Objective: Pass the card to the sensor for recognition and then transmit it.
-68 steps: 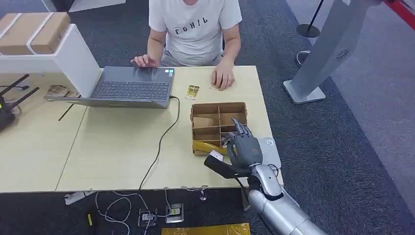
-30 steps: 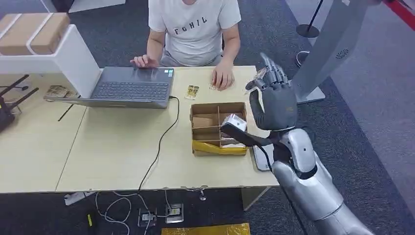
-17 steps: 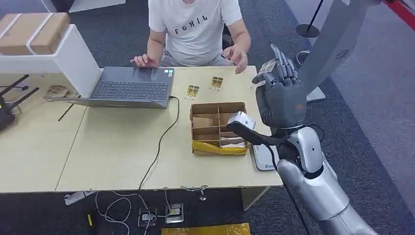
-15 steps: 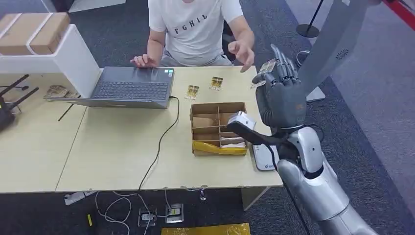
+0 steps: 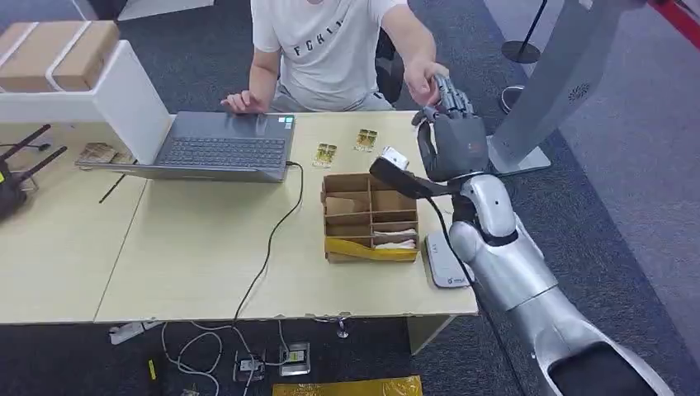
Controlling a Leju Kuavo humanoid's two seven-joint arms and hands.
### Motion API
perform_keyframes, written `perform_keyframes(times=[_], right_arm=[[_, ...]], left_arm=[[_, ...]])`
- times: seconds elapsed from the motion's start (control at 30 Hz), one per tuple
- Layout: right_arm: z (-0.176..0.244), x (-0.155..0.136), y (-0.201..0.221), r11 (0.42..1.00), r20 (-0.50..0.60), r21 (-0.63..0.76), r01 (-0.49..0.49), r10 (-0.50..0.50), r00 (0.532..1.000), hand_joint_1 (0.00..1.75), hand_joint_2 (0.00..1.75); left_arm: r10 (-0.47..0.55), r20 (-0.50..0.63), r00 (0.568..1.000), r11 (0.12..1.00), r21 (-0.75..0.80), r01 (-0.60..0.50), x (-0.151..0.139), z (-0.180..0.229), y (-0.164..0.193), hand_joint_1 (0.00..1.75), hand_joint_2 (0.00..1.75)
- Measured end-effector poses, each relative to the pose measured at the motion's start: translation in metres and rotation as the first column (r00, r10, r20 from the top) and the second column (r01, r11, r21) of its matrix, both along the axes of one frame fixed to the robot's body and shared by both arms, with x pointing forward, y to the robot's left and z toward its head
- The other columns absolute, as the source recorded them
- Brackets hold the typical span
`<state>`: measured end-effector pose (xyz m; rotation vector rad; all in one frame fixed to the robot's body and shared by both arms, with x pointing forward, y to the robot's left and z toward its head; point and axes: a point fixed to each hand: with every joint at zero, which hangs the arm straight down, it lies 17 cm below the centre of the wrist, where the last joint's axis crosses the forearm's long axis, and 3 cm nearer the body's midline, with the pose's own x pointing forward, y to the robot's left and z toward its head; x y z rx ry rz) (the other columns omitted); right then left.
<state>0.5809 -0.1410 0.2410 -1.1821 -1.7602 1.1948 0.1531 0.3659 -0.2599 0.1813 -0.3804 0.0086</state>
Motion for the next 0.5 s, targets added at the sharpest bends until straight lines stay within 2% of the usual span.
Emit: perform_keyframes(times=[0.33,0.37,0.4,0.43,0.5], right_arm=[[-0.037,0.02,0.001,0.997,-0.109,-0.056,0.045,-0.051,0.993,1.75,1.75],[-0.039,0.02,0.0,0.997,-0.11,-0.057,0.049,-0.055,0.992,1.31,1.75],[-0.042,0.02,-0.002,0.997,-0.112,-0.06,0.054,-0.06,0.992,0.31,1.75],[-0.045,0.02,-0.004,0.996,-0.114,-0.063,0.058,-0.065,0.991,0.0,1.75],[-0.048,0.021,-0.006,0.996,-0.115,-0.068,0.065,-0.073,0.991,0.0,1.75]], left_arm=[[-0.02,-0.004,1.0,1.0,-0.014,0.02,0.004,0.001,-0.004,0.0,0.0],[-0.021,-0.005,1.0,1.0,-0.014,0.021,0.004,0.001,-0.004,0.0,0.0],[-0.022,-0.005,1.0,1.0,-0.014,0.022,0.004,0.001,-0.004,0.0,0.0],[-0.022,-0.005,1.0,1.0,-0.014,0.022,0.004,0.001,-0.004,0.0,0.0],[-0.024,-0.004,1.0,1.0,-0.013,0.024,0.004,0.001,-0.004,0.0,0.0]])
